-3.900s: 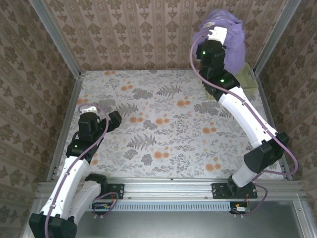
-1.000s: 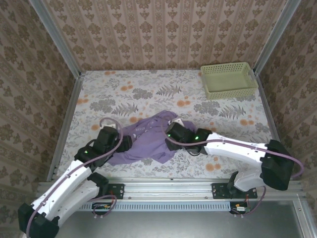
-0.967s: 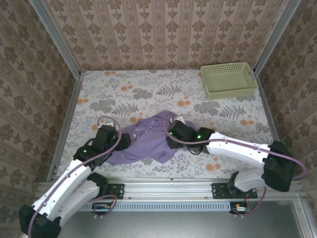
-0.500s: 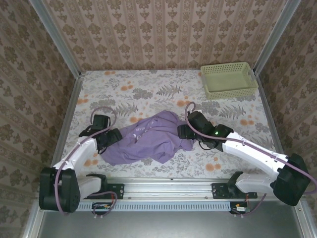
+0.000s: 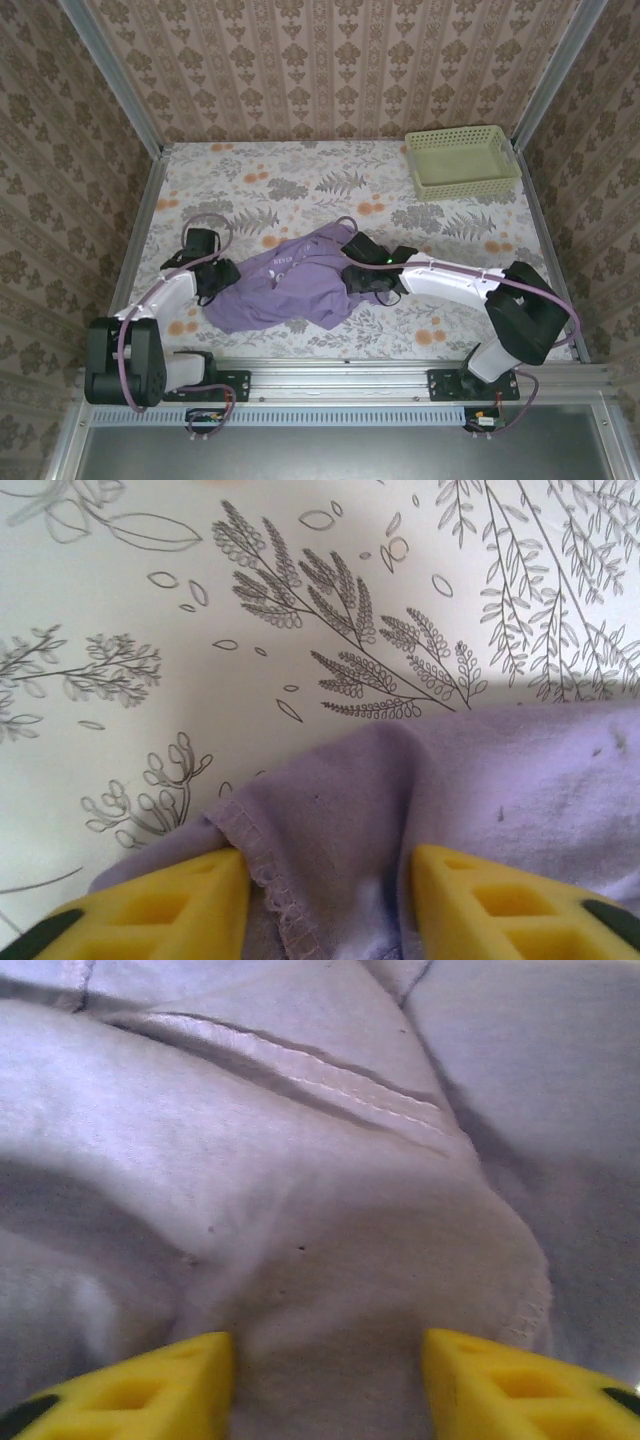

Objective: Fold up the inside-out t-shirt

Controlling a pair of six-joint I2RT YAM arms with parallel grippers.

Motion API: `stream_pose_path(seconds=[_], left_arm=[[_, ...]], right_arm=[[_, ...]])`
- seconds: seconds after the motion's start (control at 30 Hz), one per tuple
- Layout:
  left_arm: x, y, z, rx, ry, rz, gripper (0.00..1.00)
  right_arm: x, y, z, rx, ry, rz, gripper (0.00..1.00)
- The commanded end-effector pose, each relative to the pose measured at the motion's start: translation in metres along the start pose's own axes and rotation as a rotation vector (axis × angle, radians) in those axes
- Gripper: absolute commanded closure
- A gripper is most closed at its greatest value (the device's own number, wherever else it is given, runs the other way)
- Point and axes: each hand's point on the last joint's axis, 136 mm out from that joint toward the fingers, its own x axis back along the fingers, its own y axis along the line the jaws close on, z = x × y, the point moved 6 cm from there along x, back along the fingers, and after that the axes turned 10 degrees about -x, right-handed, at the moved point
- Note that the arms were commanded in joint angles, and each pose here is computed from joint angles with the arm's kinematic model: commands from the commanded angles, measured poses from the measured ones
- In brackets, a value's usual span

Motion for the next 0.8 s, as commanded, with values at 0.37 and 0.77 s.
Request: stream_pose_path(seconds=[0.37,0.77], left_arm=[[0.057,-0.019,-0.034,-0.012,-0.177,0.109,0.99],[0.108,-0.020,-0.038,-0.029,-0.298,0.117,1.00]], right_arm=[[0.079,-0.015,-0.035,0.038,-0.249,0.102,1.00],[0.051,0.003,-0.015,-0.013,-0.153,-0.066,0.55]])
